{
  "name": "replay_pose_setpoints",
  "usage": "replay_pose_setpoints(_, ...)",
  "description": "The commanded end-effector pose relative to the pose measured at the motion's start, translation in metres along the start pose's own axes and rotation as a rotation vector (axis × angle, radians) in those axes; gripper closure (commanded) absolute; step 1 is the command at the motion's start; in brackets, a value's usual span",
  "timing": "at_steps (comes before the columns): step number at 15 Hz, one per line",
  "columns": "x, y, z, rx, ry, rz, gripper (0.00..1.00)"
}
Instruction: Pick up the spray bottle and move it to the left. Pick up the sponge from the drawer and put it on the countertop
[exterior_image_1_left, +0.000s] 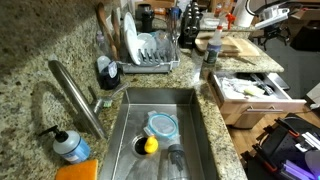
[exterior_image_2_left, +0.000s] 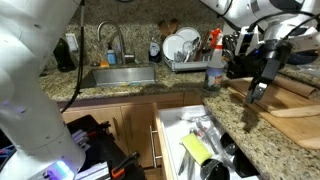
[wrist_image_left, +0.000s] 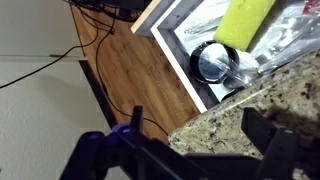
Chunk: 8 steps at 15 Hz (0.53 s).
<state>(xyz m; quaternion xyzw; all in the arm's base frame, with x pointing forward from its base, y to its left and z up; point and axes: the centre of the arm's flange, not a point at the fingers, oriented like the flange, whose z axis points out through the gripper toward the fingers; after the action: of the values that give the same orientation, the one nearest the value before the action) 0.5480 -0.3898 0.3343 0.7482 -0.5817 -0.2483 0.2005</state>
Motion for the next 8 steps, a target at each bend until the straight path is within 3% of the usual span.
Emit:
replay_pose_setpoints(1,0.002,0.012,0.025,0.105,-0.034,0.149,0.00)
replay_pose_setpoints(3,0.014,0.004,0.018,0.052,-0.024,0.120,0.00)
replay_pose_setpoints(8,0.009,-0.005,0.024,0.046,-0.056,0.157,0.00)
